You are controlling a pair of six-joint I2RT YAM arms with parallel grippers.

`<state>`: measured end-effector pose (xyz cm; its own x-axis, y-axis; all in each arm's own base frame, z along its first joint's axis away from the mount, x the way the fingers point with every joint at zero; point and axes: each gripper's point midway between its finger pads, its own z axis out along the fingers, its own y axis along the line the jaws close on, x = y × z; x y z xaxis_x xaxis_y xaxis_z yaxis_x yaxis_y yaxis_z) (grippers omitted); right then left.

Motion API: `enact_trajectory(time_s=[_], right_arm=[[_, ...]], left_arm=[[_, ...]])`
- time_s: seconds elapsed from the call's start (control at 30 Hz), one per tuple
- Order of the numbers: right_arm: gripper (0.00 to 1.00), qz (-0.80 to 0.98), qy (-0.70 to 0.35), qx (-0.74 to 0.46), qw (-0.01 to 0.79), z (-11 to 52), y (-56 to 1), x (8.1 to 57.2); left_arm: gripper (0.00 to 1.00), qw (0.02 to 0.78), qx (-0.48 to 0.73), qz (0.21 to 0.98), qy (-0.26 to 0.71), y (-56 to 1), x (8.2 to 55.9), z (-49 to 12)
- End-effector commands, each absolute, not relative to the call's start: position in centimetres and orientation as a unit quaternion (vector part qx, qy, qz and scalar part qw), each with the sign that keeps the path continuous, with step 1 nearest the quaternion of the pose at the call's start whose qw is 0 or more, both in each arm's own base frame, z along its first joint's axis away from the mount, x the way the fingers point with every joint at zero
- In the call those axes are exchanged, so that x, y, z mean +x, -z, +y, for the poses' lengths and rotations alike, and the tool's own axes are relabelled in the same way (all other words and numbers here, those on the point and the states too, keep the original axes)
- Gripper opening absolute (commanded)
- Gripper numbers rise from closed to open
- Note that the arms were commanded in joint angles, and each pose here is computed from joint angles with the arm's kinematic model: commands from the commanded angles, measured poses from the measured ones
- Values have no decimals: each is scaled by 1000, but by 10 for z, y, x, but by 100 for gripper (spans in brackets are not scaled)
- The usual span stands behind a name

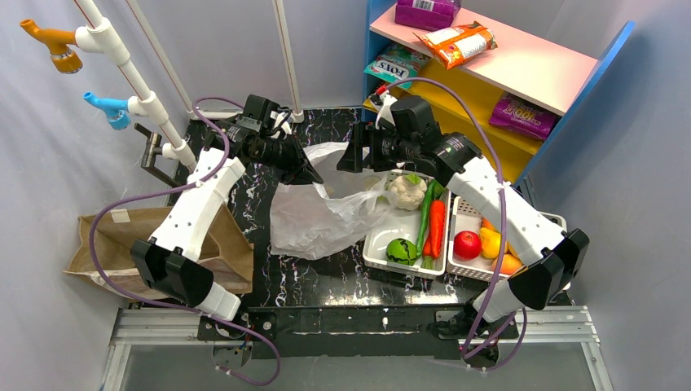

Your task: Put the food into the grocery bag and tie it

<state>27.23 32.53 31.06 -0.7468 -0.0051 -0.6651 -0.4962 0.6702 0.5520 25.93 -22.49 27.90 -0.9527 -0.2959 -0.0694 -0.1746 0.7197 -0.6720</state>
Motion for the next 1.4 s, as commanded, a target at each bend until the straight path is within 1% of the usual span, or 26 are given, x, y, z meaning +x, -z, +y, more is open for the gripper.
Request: enact_trajectory(time_s=[0.0, 0.13, 0.23, 0.43, 0.67, 0.8, 0.9, 1.07, 1.23, 1.37], right_arm=[[84, 828, -404, -154, 355, 330, -345, 272], [85, 828, -397, -161, 361, 324, -355, 269], [86, 838, -372, -159, 366, 313, -357, 268], [88, 864, -294, -145, 383, 272, -342, 262], [89, 890, -191, -94, 403, 213, -313, 253], [90, 905, -108, -57, 407, 169, -291, 245], [92, 914, -46, -14, 403, 133, -275, 235], [93, 921, 9, 13, 390, 96, -256, 214], [95, 922, 34, 40, 383, 74, -243, 198], [98, 931, 51, 57, 357, 64, -226, 188]], left_arm=[[0, 89, -119, 919, 365, -288, 249, -223], [0, 84, -119, 920, 363, -285, 248, -222], [0, 83, -119, 920, 363, -284, 247, -223], [0, 81, -119, 921, 362, -282, 246, -222], [0, 76, -110, 927, 349, -274, 242, -218], [0, 70, -103, 932, 339, -269, 237, -215], [0, 65, -100, 934, 338, -266, 233, -215], [0, 55, -96, 935, 336, -260, 231, -218], [0, 47, -93, 936, 335, -257, 232, -223], [0, 42, -88, 937, 335, -256, 234, -227]])
